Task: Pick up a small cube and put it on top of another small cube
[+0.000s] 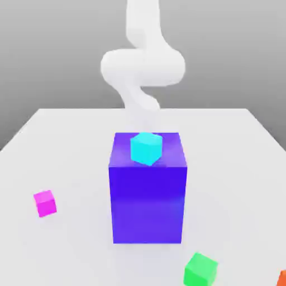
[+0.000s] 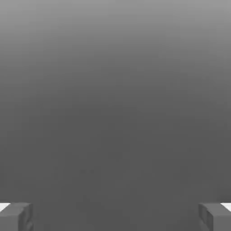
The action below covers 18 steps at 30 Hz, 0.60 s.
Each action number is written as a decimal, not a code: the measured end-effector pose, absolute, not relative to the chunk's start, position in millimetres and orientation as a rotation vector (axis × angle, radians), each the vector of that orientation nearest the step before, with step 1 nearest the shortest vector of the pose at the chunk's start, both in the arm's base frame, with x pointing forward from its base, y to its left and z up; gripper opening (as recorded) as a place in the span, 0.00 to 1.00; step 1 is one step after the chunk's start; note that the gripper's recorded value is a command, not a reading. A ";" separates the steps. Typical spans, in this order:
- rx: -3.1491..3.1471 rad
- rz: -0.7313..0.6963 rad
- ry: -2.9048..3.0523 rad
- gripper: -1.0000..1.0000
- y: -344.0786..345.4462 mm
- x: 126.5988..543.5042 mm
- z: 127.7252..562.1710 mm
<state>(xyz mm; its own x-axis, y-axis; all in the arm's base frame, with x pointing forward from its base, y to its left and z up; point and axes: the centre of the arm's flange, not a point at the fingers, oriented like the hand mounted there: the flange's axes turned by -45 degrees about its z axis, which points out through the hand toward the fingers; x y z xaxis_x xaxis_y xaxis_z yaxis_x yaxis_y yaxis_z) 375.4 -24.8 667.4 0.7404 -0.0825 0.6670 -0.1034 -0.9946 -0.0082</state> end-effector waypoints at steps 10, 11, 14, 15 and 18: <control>2.880 0.660 -0.691 0.50 -154.1 416.0 475.9; 2.875 0.617 -0.744 0.50 -166.9 412.9 456.6; 2.855 0.490 -0.903 0.50 -202.5 396.8 399.2; 2.848 0.449 -0.956 0.50 -213.1 389.3 380.5; 2.822 0.325 -1.117 0.50 -240.4 361.4 325.8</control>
<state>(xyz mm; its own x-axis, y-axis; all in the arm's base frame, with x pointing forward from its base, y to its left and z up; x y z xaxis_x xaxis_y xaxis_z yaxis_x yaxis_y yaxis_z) 361.4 -240.4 325.8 0.7101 -0.6658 0.2292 -0.6847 -0.7288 0.0043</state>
